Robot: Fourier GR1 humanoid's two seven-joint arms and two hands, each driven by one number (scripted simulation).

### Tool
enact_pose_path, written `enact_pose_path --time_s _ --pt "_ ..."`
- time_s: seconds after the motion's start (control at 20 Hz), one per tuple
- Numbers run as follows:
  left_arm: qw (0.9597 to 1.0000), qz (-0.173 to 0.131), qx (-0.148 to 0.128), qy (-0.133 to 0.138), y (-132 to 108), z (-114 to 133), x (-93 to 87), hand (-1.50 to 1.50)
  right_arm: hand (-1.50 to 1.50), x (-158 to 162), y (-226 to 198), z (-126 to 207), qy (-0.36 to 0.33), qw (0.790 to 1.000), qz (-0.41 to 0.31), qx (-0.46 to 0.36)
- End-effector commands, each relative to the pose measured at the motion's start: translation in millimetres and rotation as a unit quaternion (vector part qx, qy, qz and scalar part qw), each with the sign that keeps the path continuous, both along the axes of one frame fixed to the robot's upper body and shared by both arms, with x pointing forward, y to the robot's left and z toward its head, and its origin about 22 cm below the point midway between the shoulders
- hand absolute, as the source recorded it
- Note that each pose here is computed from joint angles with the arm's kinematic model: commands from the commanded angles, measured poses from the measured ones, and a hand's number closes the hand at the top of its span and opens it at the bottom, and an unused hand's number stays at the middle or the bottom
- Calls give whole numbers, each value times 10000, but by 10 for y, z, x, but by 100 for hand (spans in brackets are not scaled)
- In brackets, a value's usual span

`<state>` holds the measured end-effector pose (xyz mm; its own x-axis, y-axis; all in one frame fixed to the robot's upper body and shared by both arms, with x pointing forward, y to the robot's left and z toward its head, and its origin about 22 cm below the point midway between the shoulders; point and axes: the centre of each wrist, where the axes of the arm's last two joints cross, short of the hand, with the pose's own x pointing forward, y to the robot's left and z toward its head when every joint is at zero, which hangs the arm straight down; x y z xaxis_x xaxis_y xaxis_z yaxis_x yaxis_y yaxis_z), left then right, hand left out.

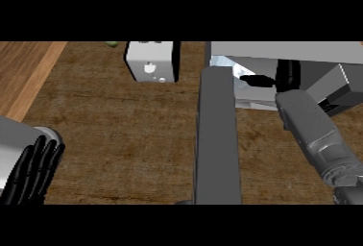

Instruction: Pick up the milk, place it into the microwave and close the microwave

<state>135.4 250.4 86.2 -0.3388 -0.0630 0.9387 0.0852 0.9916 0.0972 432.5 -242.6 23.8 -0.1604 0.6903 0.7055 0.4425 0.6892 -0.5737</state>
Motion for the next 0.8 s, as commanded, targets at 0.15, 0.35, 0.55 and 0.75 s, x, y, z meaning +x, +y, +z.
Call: enact_pose_path --time_s 0.15,0.35,0.55,0.75 --pt "10000 48 -43 25 -116 -91 -19 -150 -150 -1 -326 105 -116 9998 -77 111" --pt "10000 87 2 33 -85 64 -102 -150 -150 0 -275 89 -89 9964 404 735" --pt "9997 179 6 135 -51 19 19 -150 -150 -68 -211 -67 -42 9948 563 845" --pt "9999 48 -92 74 -54 -40 -93 -150 -150 -184 -638 -98 53 9882 788 1314"
